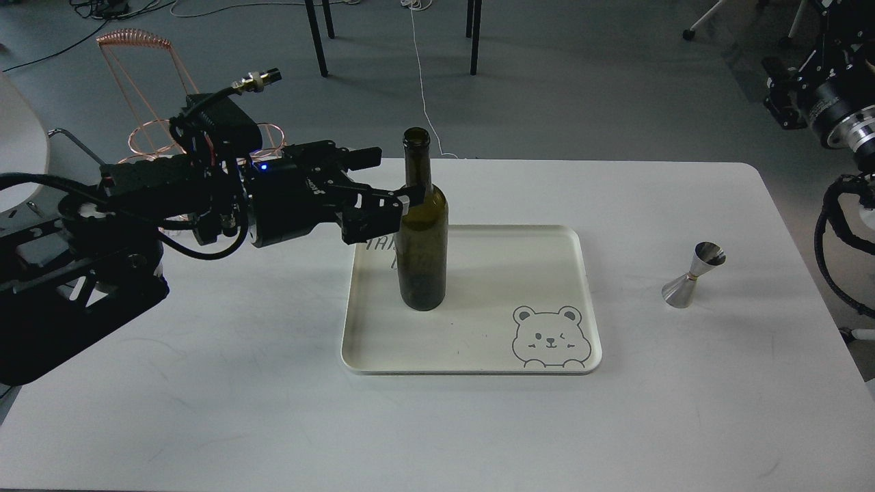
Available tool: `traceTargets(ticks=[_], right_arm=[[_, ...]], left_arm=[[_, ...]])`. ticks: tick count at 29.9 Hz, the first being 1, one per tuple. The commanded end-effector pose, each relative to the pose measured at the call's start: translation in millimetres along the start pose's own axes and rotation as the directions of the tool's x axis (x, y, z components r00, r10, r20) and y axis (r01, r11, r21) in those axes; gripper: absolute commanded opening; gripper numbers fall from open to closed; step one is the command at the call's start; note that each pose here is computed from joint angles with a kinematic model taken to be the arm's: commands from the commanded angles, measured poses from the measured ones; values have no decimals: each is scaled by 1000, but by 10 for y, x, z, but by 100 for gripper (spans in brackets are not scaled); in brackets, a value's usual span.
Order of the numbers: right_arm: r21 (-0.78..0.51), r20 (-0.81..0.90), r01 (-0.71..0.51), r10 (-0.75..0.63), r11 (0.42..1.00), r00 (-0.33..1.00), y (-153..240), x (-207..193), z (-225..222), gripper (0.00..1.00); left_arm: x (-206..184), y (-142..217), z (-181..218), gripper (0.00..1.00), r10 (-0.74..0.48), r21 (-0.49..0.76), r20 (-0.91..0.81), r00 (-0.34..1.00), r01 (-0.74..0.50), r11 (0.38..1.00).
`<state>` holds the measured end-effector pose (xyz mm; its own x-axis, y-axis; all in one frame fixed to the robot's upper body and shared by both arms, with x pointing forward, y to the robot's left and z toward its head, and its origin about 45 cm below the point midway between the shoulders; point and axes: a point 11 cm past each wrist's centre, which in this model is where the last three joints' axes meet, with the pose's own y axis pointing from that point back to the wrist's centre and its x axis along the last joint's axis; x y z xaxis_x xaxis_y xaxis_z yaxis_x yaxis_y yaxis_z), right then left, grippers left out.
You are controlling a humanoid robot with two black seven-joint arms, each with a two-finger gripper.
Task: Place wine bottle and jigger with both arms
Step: 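Close the left gripper around the bottle neck, then lift the bottle and carry it over the copper wire rack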
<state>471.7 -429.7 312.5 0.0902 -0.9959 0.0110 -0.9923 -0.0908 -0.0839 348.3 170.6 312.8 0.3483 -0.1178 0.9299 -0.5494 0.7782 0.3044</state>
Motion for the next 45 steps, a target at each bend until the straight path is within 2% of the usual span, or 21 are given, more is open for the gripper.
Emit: traceTargets(ticks=[1,13,18,24,30,34,39,45], right_arm=[[-2,-1,0,0,1000,1000,2,0,7,97],[-6,1,2,-2,1000,1000,3,-16,36,97],[-7,4,4,-4,1000,1000,-3,-32,47,97],[-7,3,2,-2,1000,1000,-3,-30,47,97],[-8,2,3,-3,1000,1000,-2,-31,50,97],[-8,2,3,-3,1000,1000,-2,-31,50,97],[-7,2,3,-3,1000,1000,-6,-33,43,97],[-4,1,3,-3,1000,1000,-13,-35,29,97]], left_arm=[[-8,-61,-30,78,8,5,-15,1000,-8,1000],[14,-162,-10,75,51,17,-31,998,-50,999],[14,-177,-7,60,52,24,-32,998,-51,998],[25,-202,20,51,57,18,-35,998,-57,998],[26,-189,4,26,55,23,-30,998,-54,998],[52,-164,-20,16,62,29,-27,998,-61,998],[196,-29,-122,12,94,60,1,996,-94,994],[698,344,-369,12,183,129,42,982,-187,974]])
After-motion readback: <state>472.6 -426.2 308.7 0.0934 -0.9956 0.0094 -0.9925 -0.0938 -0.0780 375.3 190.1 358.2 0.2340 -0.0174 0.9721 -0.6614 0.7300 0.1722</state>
